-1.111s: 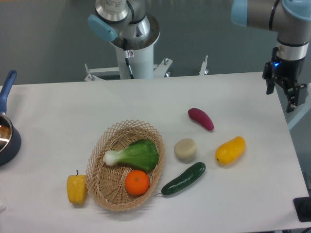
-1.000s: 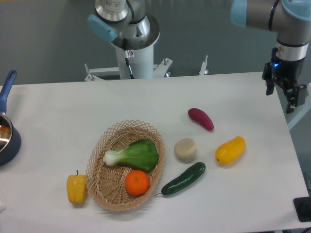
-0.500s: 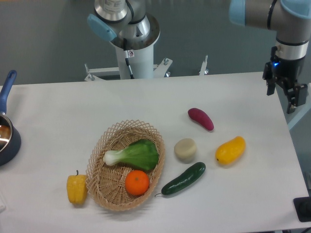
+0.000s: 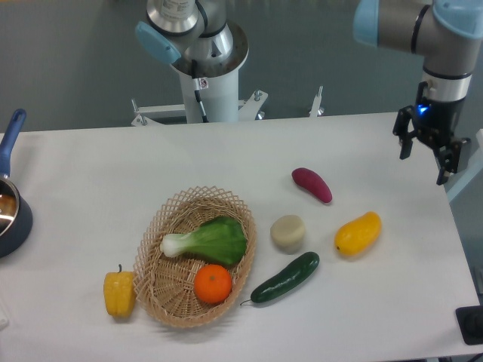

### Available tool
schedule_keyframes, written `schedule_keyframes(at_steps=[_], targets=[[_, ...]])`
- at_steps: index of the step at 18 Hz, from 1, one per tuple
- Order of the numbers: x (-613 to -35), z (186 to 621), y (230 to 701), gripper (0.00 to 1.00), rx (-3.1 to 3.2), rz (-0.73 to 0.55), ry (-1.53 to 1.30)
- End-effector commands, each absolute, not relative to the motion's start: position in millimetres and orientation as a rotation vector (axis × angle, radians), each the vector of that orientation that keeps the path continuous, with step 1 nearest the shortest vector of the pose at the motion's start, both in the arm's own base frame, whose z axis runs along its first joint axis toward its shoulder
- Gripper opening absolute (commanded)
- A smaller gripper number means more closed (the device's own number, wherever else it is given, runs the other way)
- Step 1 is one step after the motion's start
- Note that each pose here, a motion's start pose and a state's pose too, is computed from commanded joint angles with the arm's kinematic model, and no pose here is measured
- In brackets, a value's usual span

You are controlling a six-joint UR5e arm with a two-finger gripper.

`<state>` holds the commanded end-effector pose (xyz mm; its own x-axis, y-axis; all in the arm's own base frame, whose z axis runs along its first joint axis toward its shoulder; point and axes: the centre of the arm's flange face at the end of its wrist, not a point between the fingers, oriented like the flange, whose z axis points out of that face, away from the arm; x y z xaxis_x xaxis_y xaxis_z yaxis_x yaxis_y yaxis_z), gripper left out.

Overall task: Pick up the mango from the table
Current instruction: 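Move the open gripper toward the yellow mango and lower it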

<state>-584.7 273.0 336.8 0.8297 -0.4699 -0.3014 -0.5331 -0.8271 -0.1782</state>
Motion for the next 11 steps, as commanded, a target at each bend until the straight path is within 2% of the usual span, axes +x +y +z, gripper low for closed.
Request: schedule_keyframes(at_steps=[5, 11], targets=[[-575.5, 302.5, 293.5, 1.0, -2.783, 0.251, 0.693], [-567.5, 282.6, 326.9, 1.0, -2.866, 0.273, 0.629]])
